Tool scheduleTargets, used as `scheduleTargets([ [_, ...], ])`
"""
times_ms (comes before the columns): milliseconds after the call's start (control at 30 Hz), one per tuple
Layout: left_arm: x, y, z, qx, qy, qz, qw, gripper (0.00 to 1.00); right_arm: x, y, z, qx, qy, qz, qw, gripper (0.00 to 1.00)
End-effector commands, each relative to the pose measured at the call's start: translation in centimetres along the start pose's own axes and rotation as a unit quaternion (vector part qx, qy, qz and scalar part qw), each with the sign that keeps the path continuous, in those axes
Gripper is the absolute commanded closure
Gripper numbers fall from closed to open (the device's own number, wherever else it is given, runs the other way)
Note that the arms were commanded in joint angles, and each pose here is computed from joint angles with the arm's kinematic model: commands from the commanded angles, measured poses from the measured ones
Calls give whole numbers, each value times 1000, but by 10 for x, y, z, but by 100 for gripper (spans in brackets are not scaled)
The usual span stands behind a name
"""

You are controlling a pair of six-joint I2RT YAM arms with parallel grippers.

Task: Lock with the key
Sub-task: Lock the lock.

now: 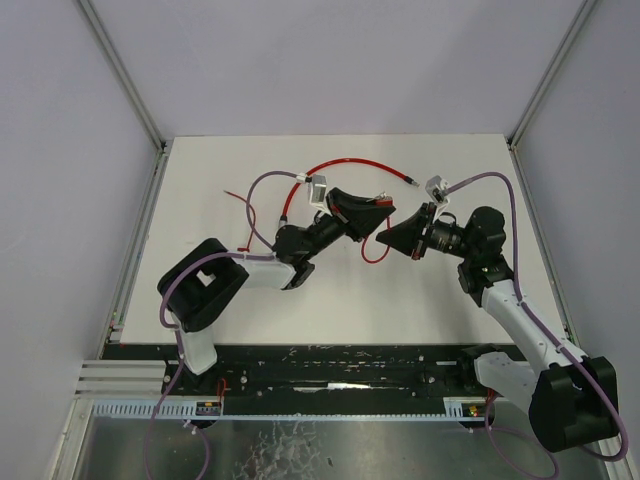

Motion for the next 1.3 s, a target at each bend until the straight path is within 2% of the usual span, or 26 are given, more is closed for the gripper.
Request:
scheduleTargets([
  [0, -7, 29, -7, 9, 31, 27, 999, 100, 2, -40, 36, -112, -69, -55, 990, 100],
  [133, -6, 30, -7, 9, 33, 29, 999, 100, 3, -43, 33, -109, -54, -53, 991, 100],
  [300, -8, 32, 0, 14, 7, 33, 999, 100, -1, -44, 48, -125, -94, -49, 986, 100],
  [433, -7, 37, 8, 23, -19, 54, 998, 100, -1, -45, 50, -130, -94, -49, 986, 100],
  [533, -7, 37, 7, 30, -11, 61, 998, 100, -1, -54, 36, -121, -16, -44, 992, 100],
  [600, -8, 34, 2, 39, 5, 59, 997, 100, -5, -63, 23, -145, 58, -37, 987, 100],
  [633, -9, 33, 1, 42, 10, 63, 997, 100, -7, -66, 21, -159, 69, -37, 984, 100],
  [733, -9, 33, -3, 42, 26, 69, 996, 100, -9, -64, 30, -180, 42, -32, 982, 100],
  [867, -7, 37, -6, 34, 43, 81, 995, 100, -11, -64, 26, -183, 55, -27, 981, 100],
  [967, -5, 41, -2, 32, 29, 86, 995, 100, -7, -49, 35, -159, -26, -3, 987, 100],
  [1067, -4, 47, -1, 19, 31, 90, 995, 100, -5, -42, 43, -147, -81, -30, 985, 100],
  [1200, -3, 48, -11, -1, 57, 77, 995, 100, -2, -45, 17, -159, -6, -45, 986, 100],
  [1267, -2, 50, -13, -3, 64, 75, 995, 100, -2, -44, 11, -166, 8, -51, 985, 100],
])
Point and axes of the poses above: each gripper's point midway between its finger pads, its own x axis out along the fingers, its own z axis along the line the jaws close on, y = z × x, the point moved 6 cm from there along -x, back along the fingers, and after that the axes turned 12 degrees about x, right-handed, at the moved point
